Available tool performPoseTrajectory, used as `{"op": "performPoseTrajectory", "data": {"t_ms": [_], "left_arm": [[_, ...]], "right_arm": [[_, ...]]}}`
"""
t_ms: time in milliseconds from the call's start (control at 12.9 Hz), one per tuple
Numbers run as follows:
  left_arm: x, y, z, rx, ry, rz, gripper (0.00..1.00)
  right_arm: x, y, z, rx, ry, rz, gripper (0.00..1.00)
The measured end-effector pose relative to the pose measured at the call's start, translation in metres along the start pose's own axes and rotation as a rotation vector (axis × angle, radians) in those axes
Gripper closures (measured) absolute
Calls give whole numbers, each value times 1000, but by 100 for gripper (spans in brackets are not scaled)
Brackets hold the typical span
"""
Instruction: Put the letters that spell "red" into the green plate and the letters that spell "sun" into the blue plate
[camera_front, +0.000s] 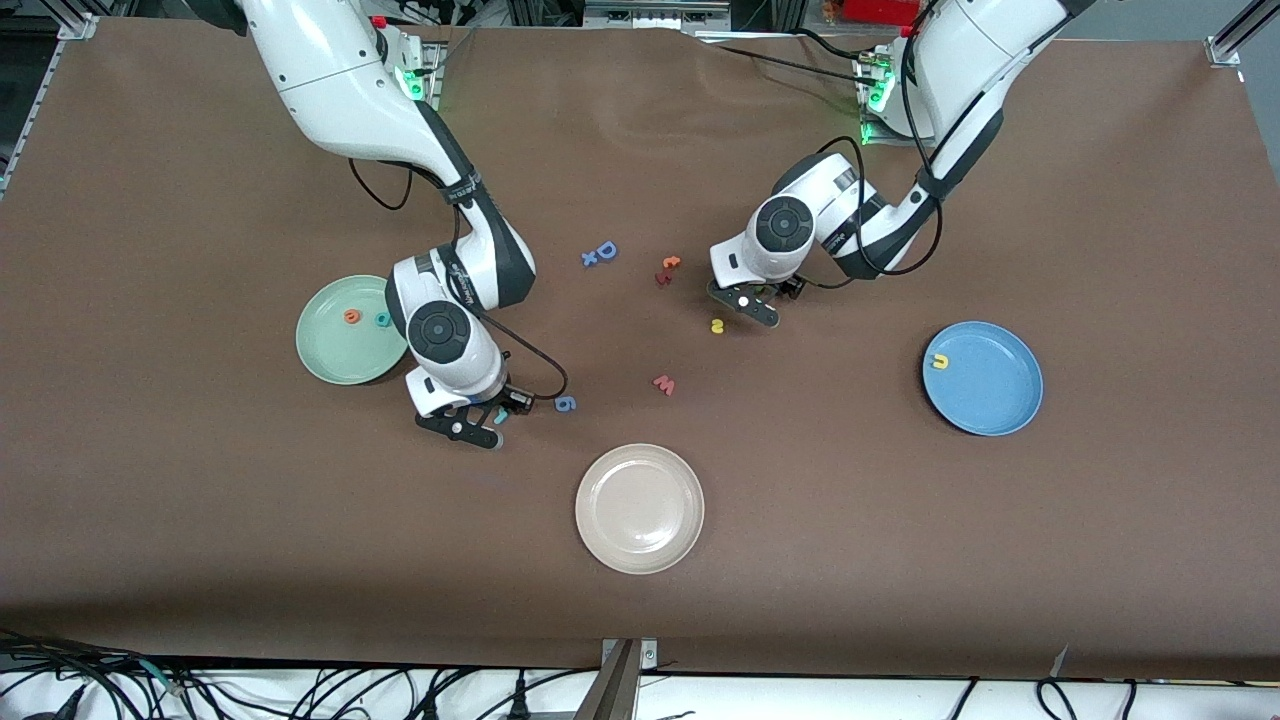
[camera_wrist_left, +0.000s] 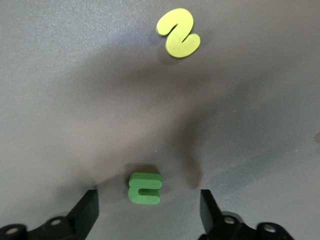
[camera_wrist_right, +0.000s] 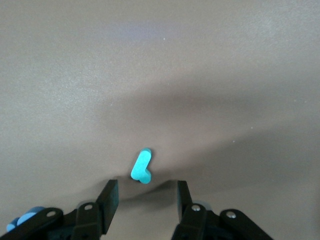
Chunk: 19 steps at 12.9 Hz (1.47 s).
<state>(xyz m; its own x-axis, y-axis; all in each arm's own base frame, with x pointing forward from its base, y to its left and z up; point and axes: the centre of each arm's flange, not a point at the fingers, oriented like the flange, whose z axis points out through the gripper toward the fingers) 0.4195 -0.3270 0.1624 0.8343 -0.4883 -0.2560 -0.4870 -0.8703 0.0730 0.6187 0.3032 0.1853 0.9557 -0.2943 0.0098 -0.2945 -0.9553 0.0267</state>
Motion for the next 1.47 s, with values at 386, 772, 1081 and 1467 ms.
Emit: {"op": "performPoseTrajectory", "data": {"t_ms": [386,772,1081,1467], "left_arm": [[1,-1,1,14,12,-12,22],[2,1,0,12,15,-12,40],[2,4,-2,11,19,-10,55],[2,4,-3,11,22,-13,67]], "right_arm": [[10,4,-4,22,29,13,57],[13,5,-2,30,39,16,57],[8,-1,6,36,47,2,67],[8,-2,5,36,48,-17,83]]}}
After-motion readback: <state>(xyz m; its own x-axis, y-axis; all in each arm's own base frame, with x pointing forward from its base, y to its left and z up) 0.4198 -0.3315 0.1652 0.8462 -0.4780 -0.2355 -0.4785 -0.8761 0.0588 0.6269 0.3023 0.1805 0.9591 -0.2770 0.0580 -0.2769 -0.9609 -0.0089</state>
